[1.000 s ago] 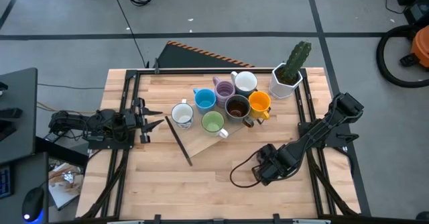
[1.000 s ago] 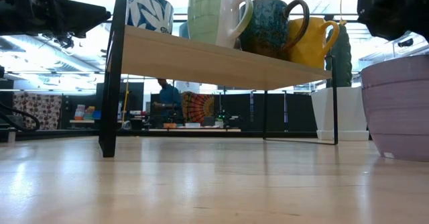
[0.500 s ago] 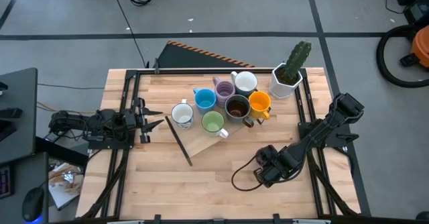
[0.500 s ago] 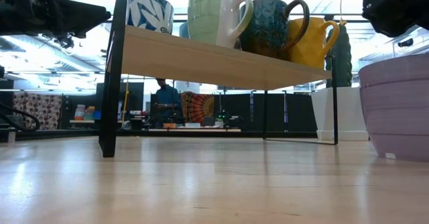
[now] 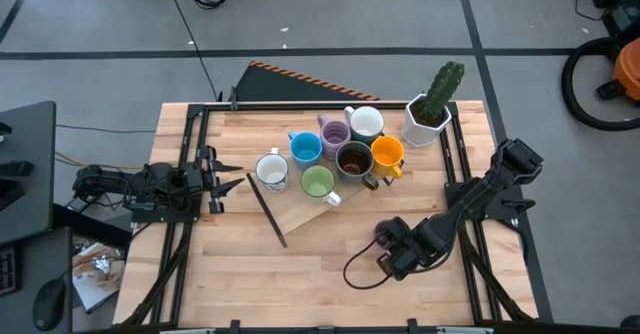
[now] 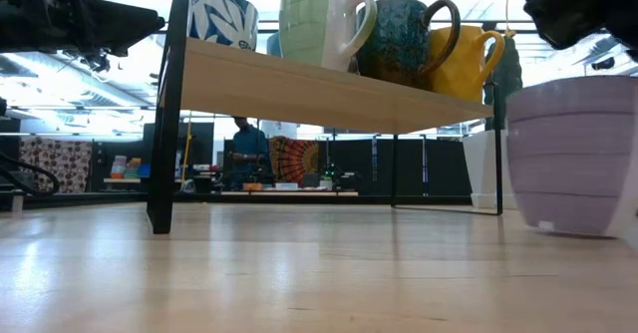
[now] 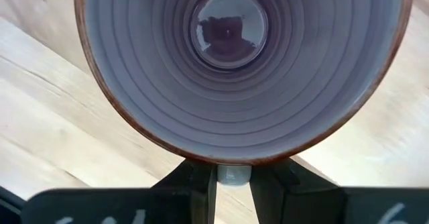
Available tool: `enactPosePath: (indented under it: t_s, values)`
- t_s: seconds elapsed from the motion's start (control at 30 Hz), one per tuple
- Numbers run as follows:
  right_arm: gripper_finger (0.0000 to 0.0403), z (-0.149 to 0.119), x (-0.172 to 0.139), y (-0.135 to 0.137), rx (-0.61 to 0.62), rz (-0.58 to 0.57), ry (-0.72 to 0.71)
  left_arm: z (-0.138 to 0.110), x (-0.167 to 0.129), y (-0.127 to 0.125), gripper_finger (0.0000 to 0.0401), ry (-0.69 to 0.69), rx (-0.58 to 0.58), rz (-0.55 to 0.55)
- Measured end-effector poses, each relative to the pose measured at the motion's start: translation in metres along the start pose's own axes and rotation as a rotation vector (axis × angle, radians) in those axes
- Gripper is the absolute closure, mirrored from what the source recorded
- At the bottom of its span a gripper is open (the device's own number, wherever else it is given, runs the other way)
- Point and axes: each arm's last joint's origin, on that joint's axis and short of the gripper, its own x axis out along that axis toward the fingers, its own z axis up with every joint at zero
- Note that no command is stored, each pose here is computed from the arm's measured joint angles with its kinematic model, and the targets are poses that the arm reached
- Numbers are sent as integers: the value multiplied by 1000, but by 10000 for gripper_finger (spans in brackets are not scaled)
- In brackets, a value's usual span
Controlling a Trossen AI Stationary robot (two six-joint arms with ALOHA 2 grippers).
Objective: Place coffee mugs
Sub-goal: Put the purple patterned mug on the shelf
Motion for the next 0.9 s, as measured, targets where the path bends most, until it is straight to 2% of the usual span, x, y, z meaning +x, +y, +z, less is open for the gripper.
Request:
enactPosePath:
  t_s: [0.37, 0.67, 0.9]
  values:
    - [333, 25, -7, 12, -54, 84, 43, 0, 0, 0, 260, 0, 1, 0]
    - [333, 48, -23, 27, -78, 152, -14, 0, 0, 0, 260, 0, -2, 0]
    - [333, 58, -17, 71, -212, 164, 5, 0, 0, 0, 260, 4, -14, -2]
